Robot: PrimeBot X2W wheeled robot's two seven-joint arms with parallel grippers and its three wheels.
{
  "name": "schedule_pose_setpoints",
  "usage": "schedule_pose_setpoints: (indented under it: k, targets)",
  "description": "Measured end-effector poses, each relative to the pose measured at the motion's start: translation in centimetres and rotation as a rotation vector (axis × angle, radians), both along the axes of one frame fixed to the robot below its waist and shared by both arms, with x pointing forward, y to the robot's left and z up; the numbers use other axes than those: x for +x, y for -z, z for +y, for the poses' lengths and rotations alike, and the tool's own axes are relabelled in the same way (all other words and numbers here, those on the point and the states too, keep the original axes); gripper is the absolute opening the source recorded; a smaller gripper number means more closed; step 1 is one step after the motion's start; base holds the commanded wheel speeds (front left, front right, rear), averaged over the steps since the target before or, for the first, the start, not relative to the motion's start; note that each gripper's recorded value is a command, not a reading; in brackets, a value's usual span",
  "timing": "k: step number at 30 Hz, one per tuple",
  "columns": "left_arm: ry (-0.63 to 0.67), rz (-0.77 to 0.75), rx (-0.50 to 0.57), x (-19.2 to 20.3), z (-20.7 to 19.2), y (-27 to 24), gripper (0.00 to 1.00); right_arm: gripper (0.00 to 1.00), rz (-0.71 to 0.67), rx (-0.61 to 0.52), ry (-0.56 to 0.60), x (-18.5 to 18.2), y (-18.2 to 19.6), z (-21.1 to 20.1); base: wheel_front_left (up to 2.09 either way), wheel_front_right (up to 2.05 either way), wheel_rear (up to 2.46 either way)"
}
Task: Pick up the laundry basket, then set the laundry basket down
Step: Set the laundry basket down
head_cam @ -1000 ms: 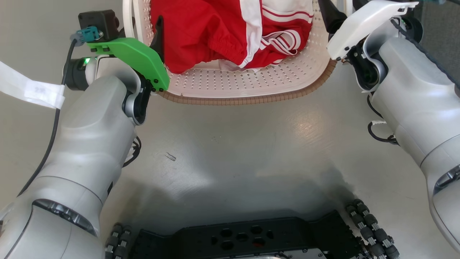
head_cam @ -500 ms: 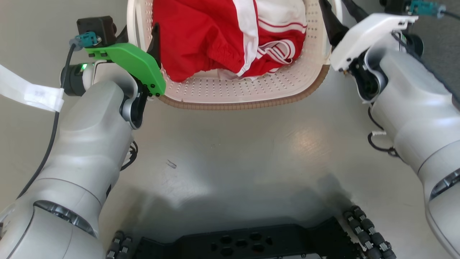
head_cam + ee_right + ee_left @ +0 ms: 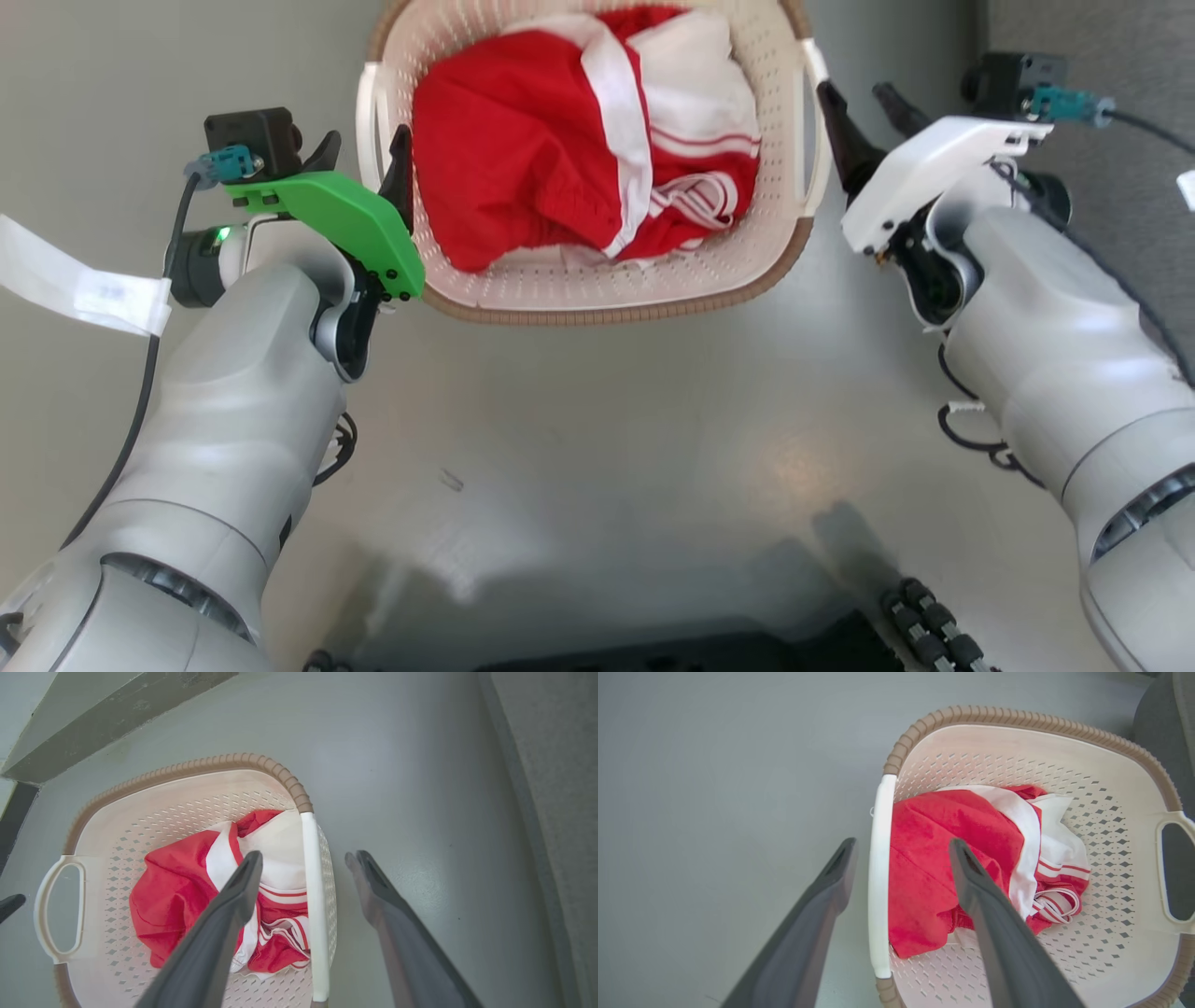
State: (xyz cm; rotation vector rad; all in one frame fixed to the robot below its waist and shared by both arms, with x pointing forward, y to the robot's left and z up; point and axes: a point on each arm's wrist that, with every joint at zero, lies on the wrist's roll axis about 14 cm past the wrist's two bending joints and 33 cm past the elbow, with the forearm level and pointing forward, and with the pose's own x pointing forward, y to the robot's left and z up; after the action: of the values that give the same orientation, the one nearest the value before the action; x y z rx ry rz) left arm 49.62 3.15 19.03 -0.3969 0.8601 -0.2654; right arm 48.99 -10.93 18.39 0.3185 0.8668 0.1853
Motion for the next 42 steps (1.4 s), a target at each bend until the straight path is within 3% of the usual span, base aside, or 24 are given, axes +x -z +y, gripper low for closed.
schedule_pose_setpoints:
  k: [17,42]
  targets:
    - [0.000,-0.165,-0.019,0.4,0.1,-8.8,1.00,1.00,-0.116,-0.011,-0.003,-1.2,-7.6,-0.6,0.00,0.00,0.00]
    - [-0.071,-0.475,-0.072,-1.9,2.3,-22.4,1.00,1.00,-0.430,0.041,0.018,-2.6,-21.1,-1.3,0.00,0.00,0.00]
